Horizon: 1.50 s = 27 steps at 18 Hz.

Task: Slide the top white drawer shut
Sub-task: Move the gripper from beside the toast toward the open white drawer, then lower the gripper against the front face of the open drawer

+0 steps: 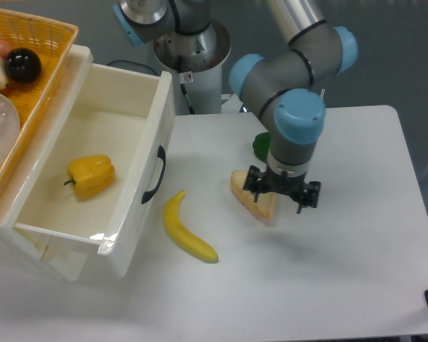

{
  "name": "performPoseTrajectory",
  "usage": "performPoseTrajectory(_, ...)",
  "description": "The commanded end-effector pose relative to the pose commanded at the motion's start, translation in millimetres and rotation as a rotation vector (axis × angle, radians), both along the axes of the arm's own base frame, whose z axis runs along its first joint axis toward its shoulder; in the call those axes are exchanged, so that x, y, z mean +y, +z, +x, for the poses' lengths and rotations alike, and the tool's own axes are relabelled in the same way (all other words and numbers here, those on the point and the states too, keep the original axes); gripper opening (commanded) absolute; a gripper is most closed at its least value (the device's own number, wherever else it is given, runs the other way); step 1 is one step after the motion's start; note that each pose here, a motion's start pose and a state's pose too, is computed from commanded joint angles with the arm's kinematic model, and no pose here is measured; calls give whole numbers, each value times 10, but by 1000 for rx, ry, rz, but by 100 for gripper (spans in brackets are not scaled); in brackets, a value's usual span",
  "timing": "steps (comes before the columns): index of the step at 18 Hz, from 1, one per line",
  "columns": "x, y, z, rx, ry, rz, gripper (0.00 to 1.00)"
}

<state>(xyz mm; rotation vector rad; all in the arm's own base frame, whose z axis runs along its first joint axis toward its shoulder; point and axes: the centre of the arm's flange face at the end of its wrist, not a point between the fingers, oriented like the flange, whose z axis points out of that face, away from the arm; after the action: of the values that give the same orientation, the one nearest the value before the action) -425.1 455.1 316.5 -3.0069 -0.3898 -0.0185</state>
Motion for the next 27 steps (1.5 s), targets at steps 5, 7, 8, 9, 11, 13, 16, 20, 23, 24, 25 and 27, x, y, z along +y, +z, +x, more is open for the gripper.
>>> performPoseTrajectory(5, -5, -20, 150, -68, -1, -16, 82)
performPoseTrajectory(7, 5, 39, 220, -95, -4, 1, 65)
performPoseTrajectory(8, -8, 104, 243, -99, -2, 13, 56)
performPoseTrajectory(9, -3, 125, 268, -108, 1, 18, 44)
performPoseTrajectory(11, 49, 195, 360, -120, 11, 40, 25)
performPoseTrajectory(13, 113, 231, 438, -129, 14, 55, 15)
performPoseTrajectory(16, 180, 357, 560, -147, 34, 101, 0)
performPoseTrajectory(20, 201, 544, 657, -166, 39, 163, 0)
performPoseTrajectory(23, 212, 512, 718, -193, 35, 144, 0)
performPoseTrajectory(24, 212, 503, 732, -200, 31, 138, 0)
performPoseTrajectory(25, 230, 497, 766, -205, 23, 134, 0)
performPoseTrajectory(27, 287, 478, 850, -211, 4, 130, 0)
